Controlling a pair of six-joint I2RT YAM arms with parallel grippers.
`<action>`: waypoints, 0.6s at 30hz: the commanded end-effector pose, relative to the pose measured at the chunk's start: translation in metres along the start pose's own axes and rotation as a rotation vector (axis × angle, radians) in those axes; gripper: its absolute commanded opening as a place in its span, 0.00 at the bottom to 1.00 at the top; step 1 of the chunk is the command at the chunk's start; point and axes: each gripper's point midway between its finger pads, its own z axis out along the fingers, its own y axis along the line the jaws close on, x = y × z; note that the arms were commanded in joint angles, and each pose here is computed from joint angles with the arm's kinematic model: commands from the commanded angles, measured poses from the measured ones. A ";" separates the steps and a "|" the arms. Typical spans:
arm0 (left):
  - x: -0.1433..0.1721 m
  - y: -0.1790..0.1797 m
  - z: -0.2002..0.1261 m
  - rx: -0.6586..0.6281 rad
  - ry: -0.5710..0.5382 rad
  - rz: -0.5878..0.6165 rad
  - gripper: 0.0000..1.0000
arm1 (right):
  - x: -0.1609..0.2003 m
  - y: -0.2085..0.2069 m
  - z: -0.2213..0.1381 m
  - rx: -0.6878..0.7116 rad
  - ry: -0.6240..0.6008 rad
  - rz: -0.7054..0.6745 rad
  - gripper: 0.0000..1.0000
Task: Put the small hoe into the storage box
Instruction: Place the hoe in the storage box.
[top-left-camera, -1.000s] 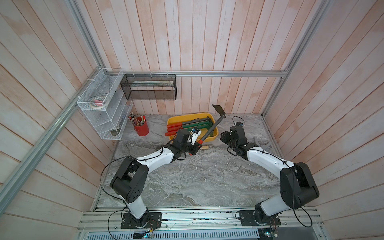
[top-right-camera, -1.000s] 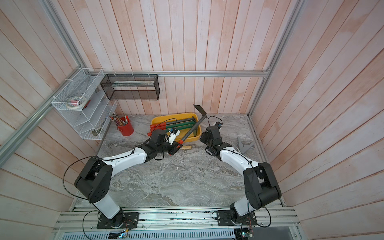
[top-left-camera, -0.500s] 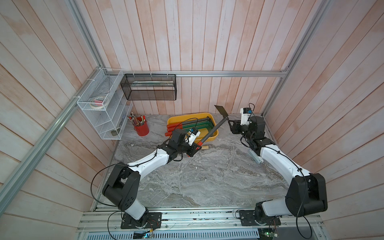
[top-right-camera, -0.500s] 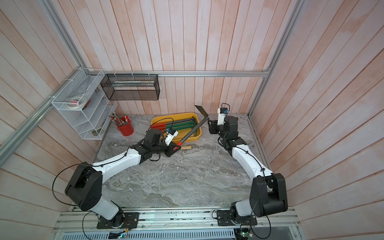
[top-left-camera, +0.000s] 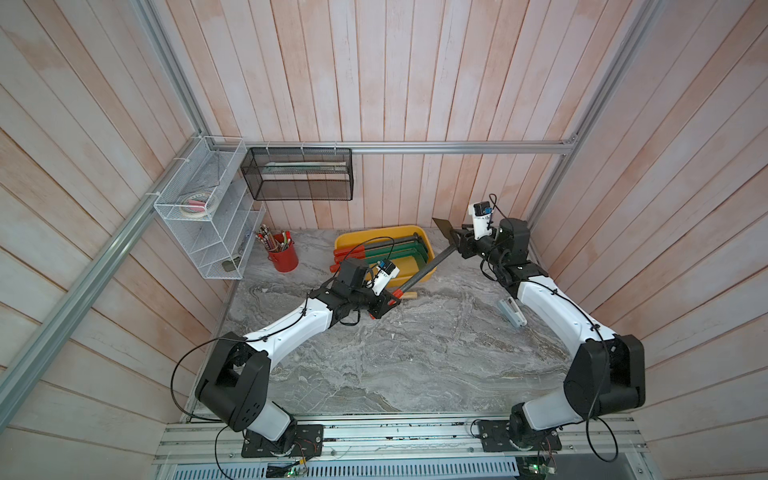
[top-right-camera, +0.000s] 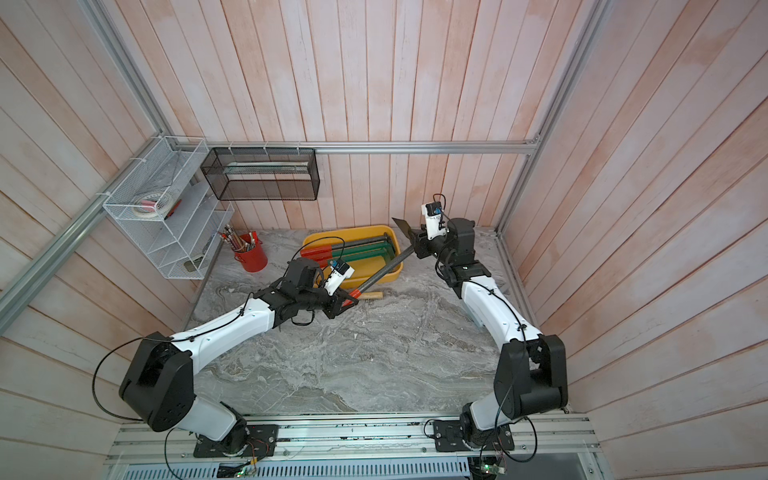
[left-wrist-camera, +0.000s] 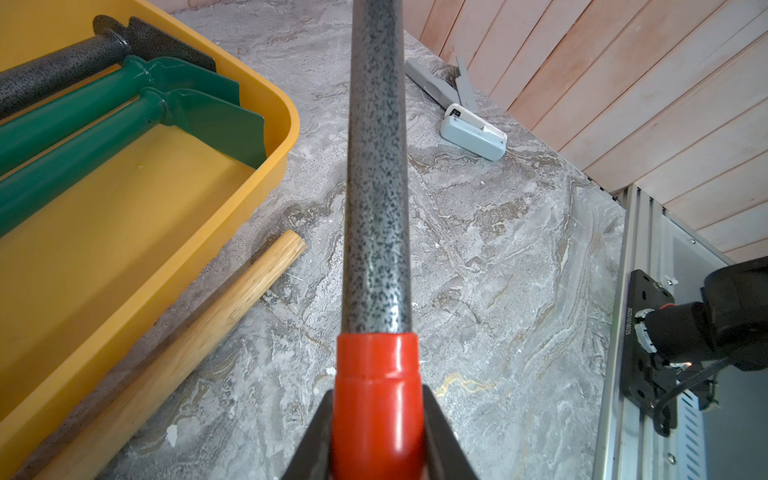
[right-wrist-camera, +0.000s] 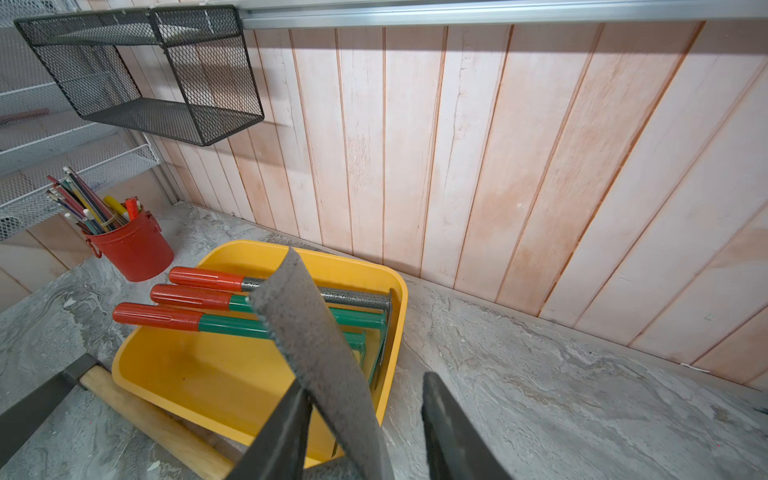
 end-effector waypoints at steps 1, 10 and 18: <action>-0.037 -0.020 -0.019 0.051 -0.114 0.119 0.00 | -0.004 0.004 0.005 -0.038 -0.002 -0.027 0.45; -0.040 -0.022 -0.023 0.056 -0.116 0.130 0.00 | 0.004 0.017 0.011 -0.123 0.041 -0.020 0.37; -0.048 -0.014 -0.027 -0.009 -0.141 0.135 0.05 | 0.019 0.019 0.015 -0.141 0.068 0.051 0.00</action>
